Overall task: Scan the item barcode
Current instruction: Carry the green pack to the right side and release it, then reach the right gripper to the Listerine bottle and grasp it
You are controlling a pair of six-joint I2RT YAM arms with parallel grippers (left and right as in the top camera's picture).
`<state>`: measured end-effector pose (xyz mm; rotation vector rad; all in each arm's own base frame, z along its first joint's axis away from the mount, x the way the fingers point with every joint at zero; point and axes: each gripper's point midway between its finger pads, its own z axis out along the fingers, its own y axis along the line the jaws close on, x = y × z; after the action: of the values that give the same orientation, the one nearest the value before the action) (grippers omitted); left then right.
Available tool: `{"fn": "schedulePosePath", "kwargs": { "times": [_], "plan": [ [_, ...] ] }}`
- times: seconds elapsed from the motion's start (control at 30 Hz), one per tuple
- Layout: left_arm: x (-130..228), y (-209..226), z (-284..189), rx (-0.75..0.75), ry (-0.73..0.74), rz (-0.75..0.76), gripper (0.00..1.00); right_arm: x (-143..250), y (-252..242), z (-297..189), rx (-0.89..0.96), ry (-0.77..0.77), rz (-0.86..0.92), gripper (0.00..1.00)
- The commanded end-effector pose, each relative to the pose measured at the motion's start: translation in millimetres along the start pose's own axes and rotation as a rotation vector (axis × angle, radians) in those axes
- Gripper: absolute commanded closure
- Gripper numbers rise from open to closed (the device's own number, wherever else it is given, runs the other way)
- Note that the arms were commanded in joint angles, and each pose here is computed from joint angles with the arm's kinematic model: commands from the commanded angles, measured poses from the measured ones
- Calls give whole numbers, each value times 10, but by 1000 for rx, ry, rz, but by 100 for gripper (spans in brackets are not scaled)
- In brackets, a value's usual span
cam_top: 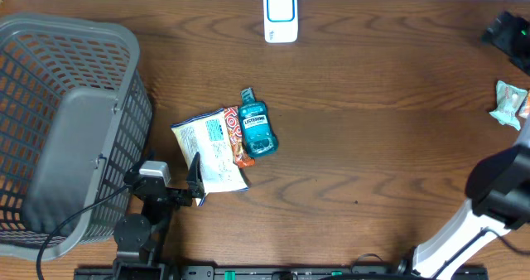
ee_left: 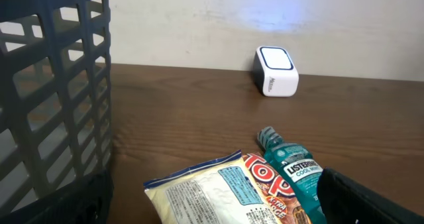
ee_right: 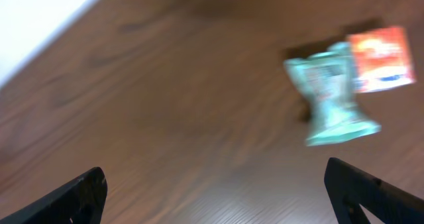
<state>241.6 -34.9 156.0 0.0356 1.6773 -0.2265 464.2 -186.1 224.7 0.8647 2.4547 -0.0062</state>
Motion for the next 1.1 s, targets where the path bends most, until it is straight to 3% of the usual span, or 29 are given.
{"fn": "schedulePosePath", "kwargs": {
  "times": [0.0,0.27,0.53,0.9,1.07],
  "plan": [
    [153,36,18,-11,37,-9,2,279,672,-207,-121,42,-52,1],
    [153,36,18,-11,37,-9,2,1345,1873,-249,-208,220,-277,1],
    [153,36,18,-11,37,-9,2,2380,2698,-283,-274,316,-541,1],
    [153,36,18,-11,37,-9,2,3786,3030,206,-156,452,-849,6],
    [153,36,18,-11,37,-9,2,4100,3025,336,-84,430,-961,8]
  ]
}}
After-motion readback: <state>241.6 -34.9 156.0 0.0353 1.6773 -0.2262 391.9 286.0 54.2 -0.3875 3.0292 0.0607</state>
